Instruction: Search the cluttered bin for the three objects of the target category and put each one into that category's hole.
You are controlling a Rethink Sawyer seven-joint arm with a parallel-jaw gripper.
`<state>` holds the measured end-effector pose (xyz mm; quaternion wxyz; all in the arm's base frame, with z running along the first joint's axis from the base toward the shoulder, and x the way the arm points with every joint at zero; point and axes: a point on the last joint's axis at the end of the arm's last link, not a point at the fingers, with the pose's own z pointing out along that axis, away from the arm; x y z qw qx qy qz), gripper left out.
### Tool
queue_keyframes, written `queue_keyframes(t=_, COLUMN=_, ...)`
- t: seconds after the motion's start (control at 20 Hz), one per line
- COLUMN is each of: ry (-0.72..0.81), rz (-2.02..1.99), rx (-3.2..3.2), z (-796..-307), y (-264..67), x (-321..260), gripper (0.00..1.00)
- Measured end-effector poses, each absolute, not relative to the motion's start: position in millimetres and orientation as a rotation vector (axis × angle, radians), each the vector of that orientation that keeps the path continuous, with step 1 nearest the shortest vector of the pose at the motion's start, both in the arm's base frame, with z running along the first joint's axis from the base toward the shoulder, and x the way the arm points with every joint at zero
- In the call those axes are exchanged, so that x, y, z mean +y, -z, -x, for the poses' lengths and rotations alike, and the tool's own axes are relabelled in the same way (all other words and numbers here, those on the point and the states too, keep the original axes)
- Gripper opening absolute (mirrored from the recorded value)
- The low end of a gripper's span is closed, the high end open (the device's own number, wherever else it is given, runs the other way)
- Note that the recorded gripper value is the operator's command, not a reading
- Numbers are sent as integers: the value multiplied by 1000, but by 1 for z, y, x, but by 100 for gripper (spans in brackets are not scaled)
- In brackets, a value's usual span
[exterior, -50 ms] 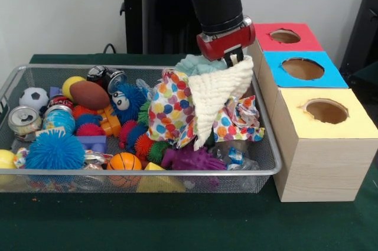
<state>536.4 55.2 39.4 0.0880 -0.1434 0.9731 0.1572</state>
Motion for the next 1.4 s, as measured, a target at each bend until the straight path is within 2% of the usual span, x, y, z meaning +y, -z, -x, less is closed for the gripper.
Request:
queue_keyframes(t=1.1, ry=-464, rz=411, rx=2882, z=-537, y=-39, x=54, gripper=0)
queue_keyframes(t=1.4, ry=-402, rz=402, rx=2889, z=-536, y=-39, x=33, gripper=0)
